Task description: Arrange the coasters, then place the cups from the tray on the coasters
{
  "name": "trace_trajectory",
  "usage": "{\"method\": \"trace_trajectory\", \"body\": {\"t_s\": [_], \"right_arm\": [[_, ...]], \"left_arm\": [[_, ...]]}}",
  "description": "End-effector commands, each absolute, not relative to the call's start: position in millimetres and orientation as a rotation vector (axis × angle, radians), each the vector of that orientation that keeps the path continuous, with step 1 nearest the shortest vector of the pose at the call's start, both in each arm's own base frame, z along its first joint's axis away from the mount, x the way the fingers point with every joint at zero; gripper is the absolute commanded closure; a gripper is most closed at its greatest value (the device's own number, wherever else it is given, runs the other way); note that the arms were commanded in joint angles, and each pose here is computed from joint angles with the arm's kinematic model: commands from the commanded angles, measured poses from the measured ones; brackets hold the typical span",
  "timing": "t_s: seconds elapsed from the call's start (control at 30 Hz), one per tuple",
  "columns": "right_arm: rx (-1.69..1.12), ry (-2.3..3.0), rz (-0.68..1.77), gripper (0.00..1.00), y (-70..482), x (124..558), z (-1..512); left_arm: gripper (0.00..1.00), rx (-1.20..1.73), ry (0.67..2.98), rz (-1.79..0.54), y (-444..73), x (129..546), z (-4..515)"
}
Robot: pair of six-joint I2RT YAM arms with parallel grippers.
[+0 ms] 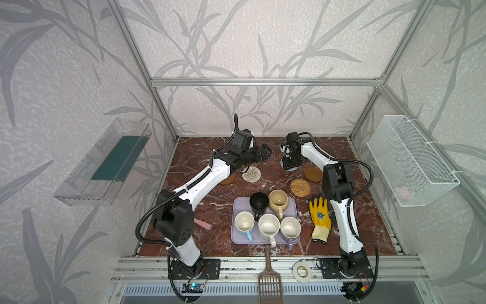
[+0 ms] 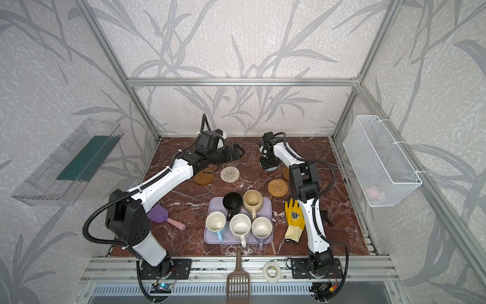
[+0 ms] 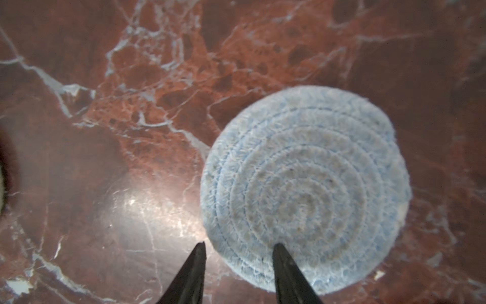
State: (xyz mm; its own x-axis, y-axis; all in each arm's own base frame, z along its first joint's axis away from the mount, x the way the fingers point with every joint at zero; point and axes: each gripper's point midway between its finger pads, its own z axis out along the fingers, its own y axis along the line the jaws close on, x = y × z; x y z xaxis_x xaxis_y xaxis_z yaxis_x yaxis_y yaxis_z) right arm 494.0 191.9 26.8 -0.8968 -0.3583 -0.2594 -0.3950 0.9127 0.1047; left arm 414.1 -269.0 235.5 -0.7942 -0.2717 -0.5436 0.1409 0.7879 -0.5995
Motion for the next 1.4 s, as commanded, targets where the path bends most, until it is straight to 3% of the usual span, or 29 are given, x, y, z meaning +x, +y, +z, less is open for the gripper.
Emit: {"method": "trace_trajectory", "body": {"t_s": [0.0, 0.13, 0.6, 1.37], "right_arm": [[-0.616, 2.894, 0.305, 0.58, 200.7, 471.8, 24.8], [-0.626, 2.942, 0.408, 0.63, 214.4, 456.4, 18.2], [-0.757, 2.943, 0.45, 0.63, 261.4, 417.2, 23.4], [-0.764, 2.918, 0.433, 0.64, 289.3, 419.6, 22.0]], "left_arm": [[0.01, -0.087, 2.379, -0.789, -254.7, 397.6, 237.2], [0.01, -0.074, 2.409, -0.763, -250.7, 390.9, 234.8], [0.01, -0.076, 2.429, -0.739, -244.3, 383.1, 233.4], [0.01, -0.055, 2.436, -0.703, -235.4, 375.2, 227.1]]}}
